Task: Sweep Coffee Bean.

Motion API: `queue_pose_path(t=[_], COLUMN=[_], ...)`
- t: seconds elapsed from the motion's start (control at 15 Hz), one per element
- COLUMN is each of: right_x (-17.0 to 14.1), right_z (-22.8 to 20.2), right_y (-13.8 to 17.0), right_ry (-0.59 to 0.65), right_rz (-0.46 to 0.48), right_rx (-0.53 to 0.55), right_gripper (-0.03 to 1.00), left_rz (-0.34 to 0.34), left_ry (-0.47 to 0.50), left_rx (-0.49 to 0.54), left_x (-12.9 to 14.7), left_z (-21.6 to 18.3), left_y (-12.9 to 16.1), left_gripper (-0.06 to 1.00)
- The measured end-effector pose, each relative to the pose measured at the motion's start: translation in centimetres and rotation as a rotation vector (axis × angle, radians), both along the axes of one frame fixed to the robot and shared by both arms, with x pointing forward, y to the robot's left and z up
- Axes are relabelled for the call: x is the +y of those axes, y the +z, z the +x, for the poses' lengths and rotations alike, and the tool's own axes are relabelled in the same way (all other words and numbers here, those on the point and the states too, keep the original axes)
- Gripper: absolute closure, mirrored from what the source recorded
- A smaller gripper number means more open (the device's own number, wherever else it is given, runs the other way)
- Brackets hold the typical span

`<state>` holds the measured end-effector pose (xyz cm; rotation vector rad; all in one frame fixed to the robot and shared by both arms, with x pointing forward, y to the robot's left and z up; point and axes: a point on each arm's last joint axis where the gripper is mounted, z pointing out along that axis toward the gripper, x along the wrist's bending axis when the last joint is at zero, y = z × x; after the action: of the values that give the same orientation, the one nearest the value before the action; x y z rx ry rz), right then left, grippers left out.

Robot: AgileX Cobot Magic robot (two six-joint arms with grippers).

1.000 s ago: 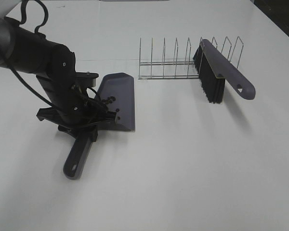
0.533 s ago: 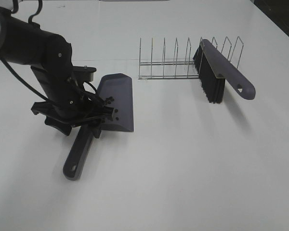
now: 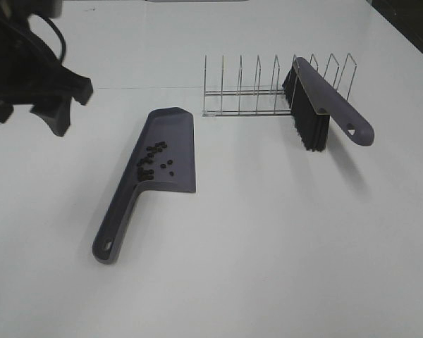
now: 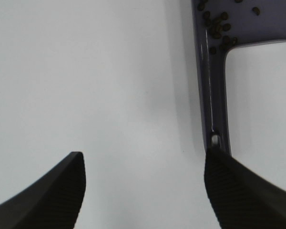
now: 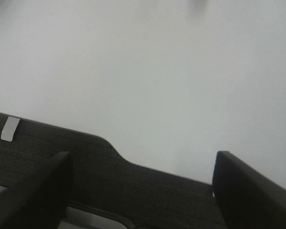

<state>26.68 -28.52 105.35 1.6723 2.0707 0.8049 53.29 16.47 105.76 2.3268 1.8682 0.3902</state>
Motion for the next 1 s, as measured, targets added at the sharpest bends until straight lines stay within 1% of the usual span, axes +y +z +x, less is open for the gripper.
queue_pose_path(t=[0.13,0.2,0.27,0.4,0.53,0.6,0.73,0.8,0.87,0.93,1.0], right_x=[-0.1,-0.1,-0.2,0.0,0.2,0.3,0.5,0.6,0.8,0.8,0.8], right_z=[-0.3,-0.7,-0.7,-0.8,-0.8,-0.8,-0.9,-0.9,-0.9,-0.9,-0.9], right_y=[0.3,0.4,0.4,0.2,-0.1,-0.1,0.0,-0.1,-0.1,-0.1,-0.1], right_ry=[0.020,0.033,0.033,0.034,0.062,0.072,0.115,0.143,0.167,0.171,0.171], right_rz=[-0.003,-0.006,-0.004,0.019,0.032,0.035,0.030,0.025,0.025,0.025,0.026], right_rx=[-0.074,-0.133,-0.144,-0.184,-0.204,-0.208,-0.219,-0.222,-0.226,-0.227,-0.227], right_gripper=[0.26,0.26,0.26,0.26,0.26,0.26,0.26,0.26,0.26,0.26,0.26], left_rz=[-0.042,-0.075,-0.079,-0.111,-0.146,-0.158,-0.229,-0.269,-0.369,-0.412,-0.429], left_ry=[0.011,0.015,0.016,0.017,0.016,0.015,0.007,-0.001,-0.025,-0.043,-0.051], left_rx=[-0.061,-0.093,-0.087,-0.104,-0.140,-0.160,-0.287,-0.366,-0.560,-0.656,-0.697], left_x=[1.7,4.0,4.4,6.7,8.9,9.4,11.4,12.3,13.6,14.2,14.5], left_z=[-3.4,-7.8,-8.8,-13.5,-17.8,-18.9,-22.7,-24.3,-27.0,-28.2,-28.8], left_y=[3.6,4.9,4.6,3.7,2.2,1.9,0.8,0.3,-0.5,-0.4,-0.3], left_gripper=[0.28,0.28,0.28,0.28,0.28,0.28,0.28,0.28,0.28,0.28,0.28])
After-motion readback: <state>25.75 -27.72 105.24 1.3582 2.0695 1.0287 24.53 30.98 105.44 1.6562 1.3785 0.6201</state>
